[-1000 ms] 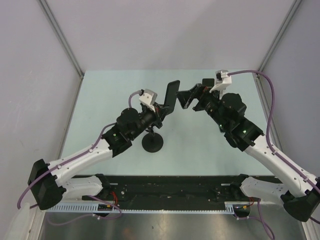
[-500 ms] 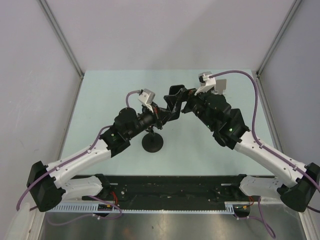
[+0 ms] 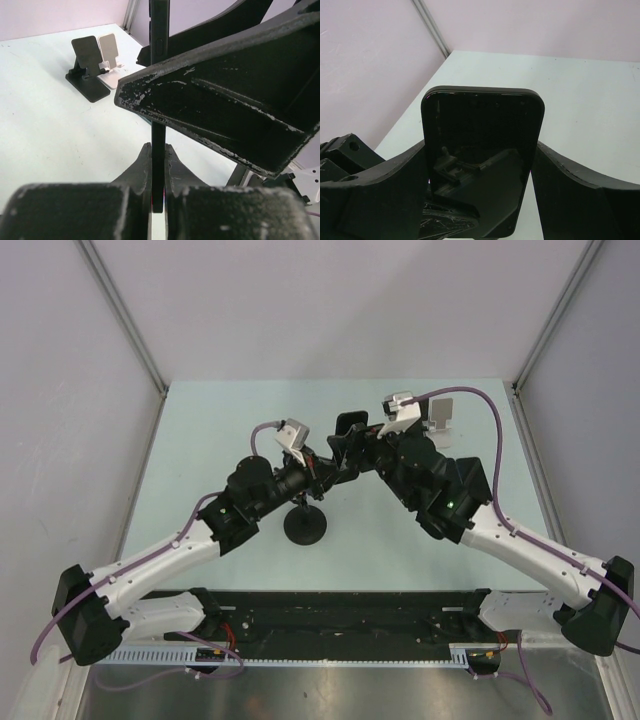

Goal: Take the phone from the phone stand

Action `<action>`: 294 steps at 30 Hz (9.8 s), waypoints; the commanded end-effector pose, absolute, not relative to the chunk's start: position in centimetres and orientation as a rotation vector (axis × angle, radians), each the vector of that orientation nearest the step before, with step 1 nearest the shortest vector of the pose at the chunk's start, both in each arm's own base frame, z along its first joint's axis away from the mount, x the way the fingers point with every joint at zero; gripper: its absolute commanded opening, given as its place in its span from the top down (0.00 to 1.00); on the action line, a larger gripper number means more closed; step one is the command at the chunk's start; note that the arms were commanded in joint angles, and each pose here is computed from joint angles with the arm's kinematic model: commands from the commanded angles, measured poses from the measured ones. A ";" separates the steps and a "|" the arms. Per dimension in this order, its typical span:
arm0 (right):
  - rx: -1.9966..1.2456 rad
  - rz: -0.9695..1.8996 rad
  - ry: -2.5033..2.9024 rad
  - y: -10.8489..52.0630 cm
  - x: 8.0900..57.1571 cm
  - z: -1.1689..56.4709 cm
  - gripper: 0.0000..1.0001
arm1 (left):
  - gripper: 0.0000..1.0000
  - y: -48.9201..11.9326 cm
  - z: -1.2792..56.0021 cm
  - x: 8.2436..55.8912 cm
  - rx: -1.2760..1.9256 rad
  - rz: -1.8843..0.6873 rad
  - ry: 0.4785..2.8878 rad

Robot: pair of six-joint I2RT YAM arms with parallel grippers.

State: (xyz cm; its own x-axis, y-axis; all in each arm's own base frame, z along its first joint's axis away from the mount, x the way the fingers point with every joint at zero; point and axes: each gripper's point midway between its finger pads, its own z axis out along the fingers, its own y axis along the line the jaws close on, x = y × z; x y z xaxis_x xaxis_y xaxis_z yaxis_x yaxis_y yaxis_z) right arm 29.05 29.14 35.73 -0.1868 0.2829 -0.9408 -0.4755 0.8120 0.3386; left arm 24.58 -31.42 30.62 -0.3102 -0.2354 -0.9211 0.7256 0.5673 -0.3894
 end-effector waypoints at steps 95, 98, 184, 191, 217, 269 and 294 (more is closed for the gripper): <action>-0.130 -0.105 2.470 10.9 42.2 5.7 0.11 | 0.00 -9.4 26.3 31.4 0.177 -0.243 1.684; -0.134 -0.080 2.474 11.4 41.7 6.2 0.12 | 0.00 -9.8 26.4 31.3 0.191 -0.267 1.684; -1.582 0.763 1.751 35.6 26.1 20.7 0.34 | 0.00 -11.9 24.4 31.4 0.282 -0.352 1.743; -1.587 0.734 1.750 36.7 25.9 20.8 0.86 | 0.00 -12.0 24.7 31.2 0.285 -0.354 1.733; -0.228 -0.117 2.011 22.6 52.4 21.9 1.00 | 0.00 -11.7 24.8 31.3 0.271 -0.331 1.731; -0.150 0.018 2.183 20.2 51.0 22.5 0.77 | 0.00 -11.9 25.1 31.1 0.272 -0.344 1.721; 0.211 0.124 1.724 7.4 42.8 38.3 0.00 | 0.00 -6.3 35.1 27.9 -0.050 -0.248 1.506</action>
State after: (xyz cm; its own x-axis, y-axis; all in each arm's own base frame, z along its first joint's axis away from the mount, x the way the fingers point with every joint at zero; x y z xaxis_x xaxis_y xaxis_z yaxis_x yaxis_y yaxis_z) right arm 45.35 12.94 31.92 -0.3726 0.0747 -0.9250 -0.0446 0.9942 0.0983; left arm 29.61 -9.13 29.36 -0.1172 -0.1278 -0.9849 0.2311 0.9609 -0.1522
